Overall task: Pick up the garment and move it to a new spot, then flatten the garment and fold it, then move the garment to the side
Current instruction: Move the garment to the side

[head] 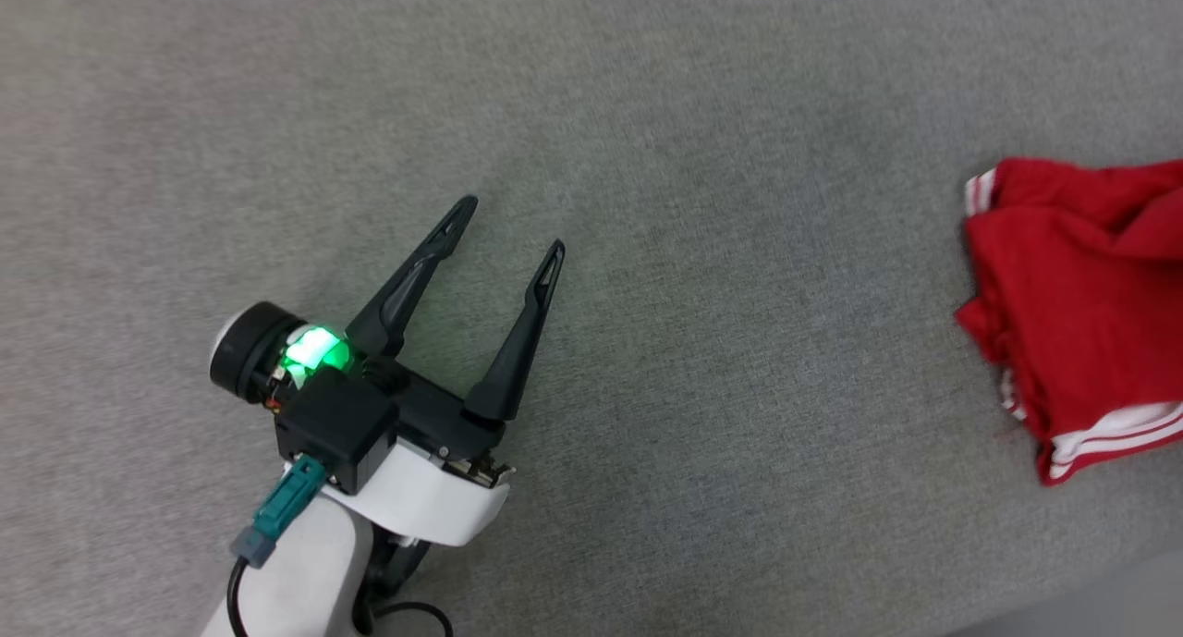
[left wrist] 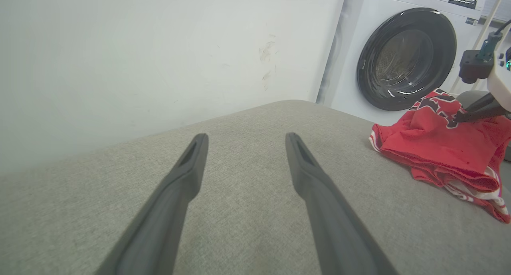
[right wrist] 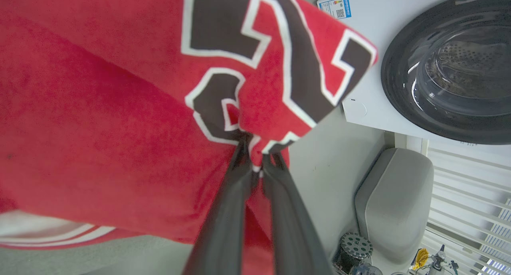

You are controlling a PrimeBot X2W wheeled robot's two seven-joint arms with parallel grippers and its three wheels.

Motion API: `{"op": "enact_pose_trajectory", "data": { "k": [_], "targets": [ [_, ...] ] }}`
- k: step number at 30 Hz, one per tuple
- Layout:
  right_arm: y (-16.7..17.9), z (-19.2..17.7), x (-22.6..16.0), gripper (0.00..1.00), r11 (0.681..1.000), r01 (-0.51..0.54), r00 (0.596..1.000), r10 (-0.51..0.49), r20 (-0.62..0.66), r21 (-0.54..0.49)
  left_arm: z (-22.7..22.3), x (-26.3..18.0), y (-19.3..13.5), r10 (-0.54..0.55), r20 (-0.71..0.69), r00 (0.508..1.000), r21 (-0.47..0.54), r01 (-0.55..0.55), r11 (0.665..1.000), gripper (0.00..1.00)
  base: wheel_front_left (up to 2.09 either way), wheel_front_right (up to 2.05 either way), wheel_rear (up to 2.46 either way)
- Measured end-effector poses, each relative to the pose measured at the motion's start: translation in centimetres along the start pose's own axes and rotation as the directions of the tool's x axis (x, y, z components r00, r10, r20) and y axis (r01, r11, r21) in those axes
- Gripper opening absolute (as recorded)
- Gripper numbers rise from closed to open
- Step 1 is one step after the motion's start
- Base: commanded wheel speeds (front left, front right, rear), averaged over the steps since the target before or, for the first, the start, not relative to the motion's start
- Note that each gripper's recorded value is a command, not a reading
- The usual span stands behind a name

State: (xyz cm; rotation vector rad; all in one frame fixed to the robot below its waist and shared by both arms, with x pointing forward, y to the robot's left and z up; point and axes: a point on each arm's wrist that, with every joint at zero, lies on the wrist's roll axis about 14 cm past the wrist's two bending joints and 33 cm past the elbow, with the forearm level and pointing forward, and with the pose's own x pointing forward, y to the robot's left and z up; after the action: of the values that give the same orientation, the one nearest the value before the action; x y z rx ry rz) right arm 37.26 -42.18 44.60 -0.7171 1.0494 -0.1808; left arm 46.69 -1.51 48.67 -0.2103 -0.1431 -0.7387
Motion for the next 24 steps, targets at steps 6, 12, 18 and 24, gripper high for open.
{"op": "enact_pose_trajectory", "data": {
  "k": [6,12,18,24],
  "targets": [
    [-3.7,-4.3,3.9,0.0,0.987,0.127,0.989,-0.117,-0.096,0.104,-3.4,1.8,0.6,-0.06,-0.007,0.998,-0.029,0.06,0.998,1.0,0.0,0.0,0.0],
    [-4.7,-5.1,6.2,0.0,0.976,0.174,0.981,-0.16,-0.11,0.132,-4.8,1.4,1.8,-0.048,-0.027,0.998,-0.027,0.048,0.999,1.0,0.0,0.0,0.0],
    [-4.8,-4.7,7.6,0.0,0.97,0.19,0.98,-0.177,-0.094,0.151,-4.9,0.8,2.6,-0.027,-0.041,0.999,-0.009,0.027,1.0,1.0,0.0,0.0,0.0],
    [-5.6,-3.2,7.0,1.0,0.965,0.21,0.978,-0.205,-0.042,0.158,-3.7,0.6,2.5,-0.007,-0.035,0.999,-0.003,0.007,1.0,1.0,0.0,0.0,0.0]
  ]
}}
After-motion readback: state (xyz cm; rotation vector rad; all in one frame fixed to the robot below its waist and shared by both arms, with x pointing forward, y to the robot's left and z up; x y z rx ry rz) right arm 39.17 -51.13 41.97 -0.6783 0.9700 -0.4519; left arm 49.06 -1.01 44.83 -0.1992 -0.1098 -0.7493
